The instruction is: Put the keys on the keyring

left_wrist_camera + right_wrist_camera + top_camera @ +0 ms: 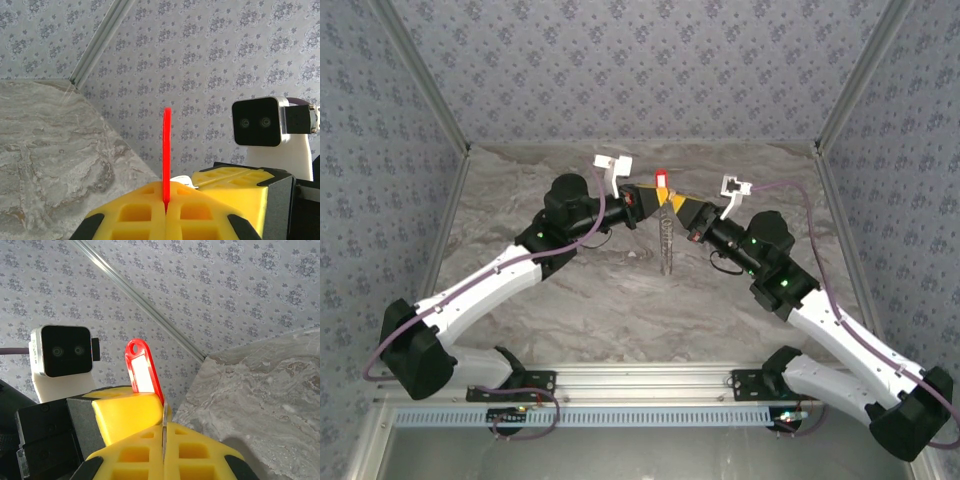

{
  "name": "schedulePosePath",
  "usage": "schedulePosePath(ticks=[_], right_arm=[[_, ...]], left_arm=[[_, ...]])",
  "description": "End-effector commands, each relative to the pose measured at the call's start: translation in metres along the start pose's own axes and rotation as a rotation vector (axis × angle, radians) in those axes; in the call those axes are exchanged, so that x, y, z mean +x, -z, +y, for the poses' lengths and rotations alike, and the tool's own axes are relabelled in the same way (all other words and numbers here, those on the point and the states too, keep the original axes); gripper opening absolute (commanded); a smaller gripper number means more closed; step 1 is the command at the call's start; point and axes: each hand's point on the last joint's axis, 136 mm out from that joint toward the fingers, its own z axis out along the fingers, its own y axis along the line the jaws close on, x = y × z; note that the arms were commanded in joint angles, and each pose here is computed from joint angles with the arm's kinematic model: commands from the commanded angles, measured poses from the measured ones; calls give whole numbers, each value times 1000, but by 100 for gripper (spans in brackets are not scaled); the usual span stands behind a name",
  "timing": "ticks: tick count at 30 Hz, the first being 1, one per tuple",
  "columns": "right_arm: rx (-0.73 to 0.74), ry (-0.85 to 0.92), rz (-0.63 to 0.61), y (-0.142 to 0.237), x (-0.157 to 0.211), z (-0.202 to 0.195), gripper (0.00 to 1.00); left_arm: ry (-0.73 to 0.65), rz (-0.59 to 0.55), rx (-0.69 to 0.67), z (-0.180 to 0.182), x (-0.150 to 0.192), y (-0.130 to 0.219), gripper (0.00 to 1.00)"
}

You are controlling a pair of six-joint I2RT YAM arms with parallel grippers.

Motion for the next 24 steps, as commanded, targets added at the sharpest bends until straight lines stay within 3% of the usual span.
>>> schedulePosePath(ticks=[1,4,8,14,19,24], right_arm=[[-39,22,-103,8,-29,15,0],[-38,14,-133,7,-34,15,20],[-43,0,-141,1,-35,13,30],[-53,-15,-146,-4,-36,14,31],[-53,-35,-149,-7,-32,10,39],[-57,-66,-162,-9,-30,6,38]], left_arm=[[-22,-36,31,-13,-13,5,0],[-21,-38,44,-15,-14,7,0],[-20,-40,49,-17,-14,8,0],[-22,-44,47,-15,-13,8,0],[-14,-59,49,-15,-15,7,0],[1,-73,51,-12,-16,4,0]])
